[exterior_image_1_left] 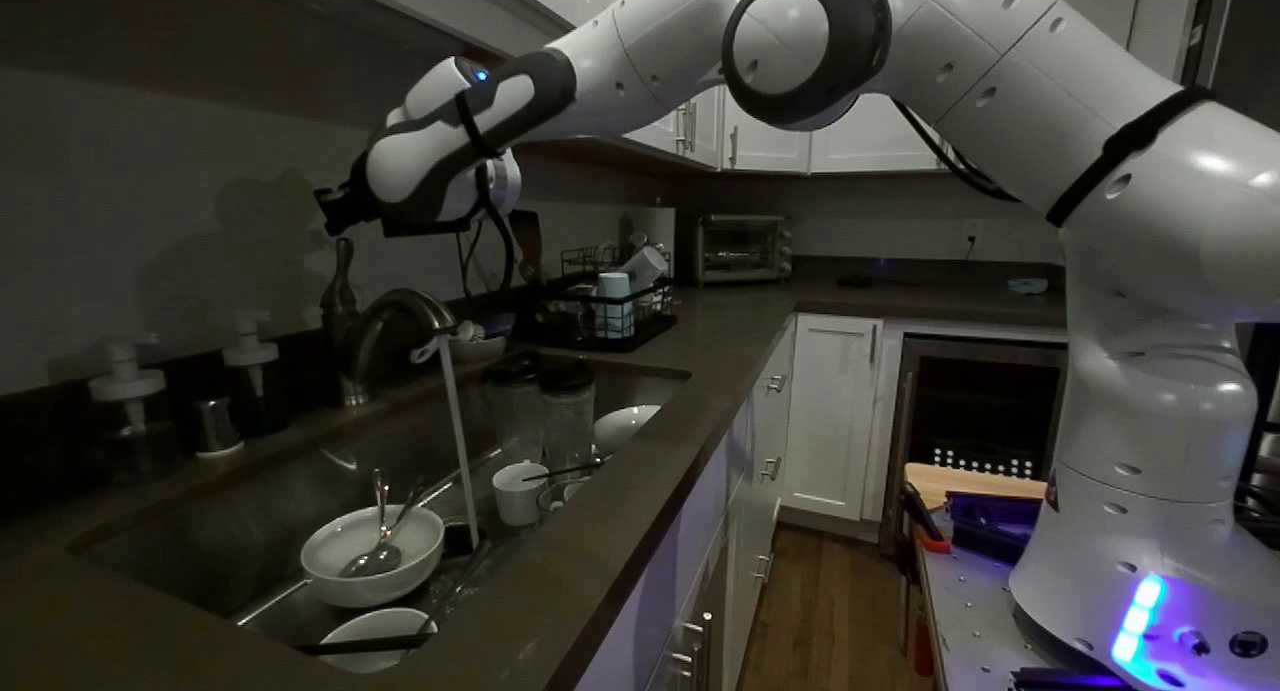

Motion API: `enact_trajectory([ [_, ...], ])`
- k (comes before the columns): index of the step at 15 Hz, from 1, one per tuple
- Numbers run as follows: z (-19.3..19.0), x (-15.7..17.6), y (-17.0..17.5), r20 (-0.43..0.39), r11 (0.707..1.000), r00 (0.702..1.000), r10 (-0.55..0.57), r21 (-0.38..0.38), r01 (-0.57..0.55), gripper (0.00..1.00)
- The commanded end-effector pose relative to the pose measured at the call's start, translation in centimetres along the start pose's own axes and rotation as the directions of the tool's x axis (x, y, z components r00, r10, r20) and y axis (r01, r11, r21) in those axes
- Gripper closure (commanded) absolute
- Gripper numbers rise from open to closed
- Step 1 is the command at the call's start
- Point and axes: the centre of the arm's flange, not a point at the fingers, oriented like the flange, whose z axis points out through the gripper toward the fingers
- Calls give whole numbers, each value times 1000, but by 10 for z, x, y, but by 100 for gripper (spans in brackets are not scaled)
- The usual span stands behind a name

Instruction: Push the tap handle down

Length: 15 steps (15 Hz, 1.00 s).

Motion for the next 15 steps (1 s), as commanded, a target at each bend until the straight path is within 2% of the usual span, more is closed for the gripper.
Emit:
enact_trajectory([
  [1, 0, -7, -3, 17, 1000, 1000, 6, 10, -7, 100],
  [15, -31, -43, -9, 41, 1000, 999, 23, 17, -23, 100],
])
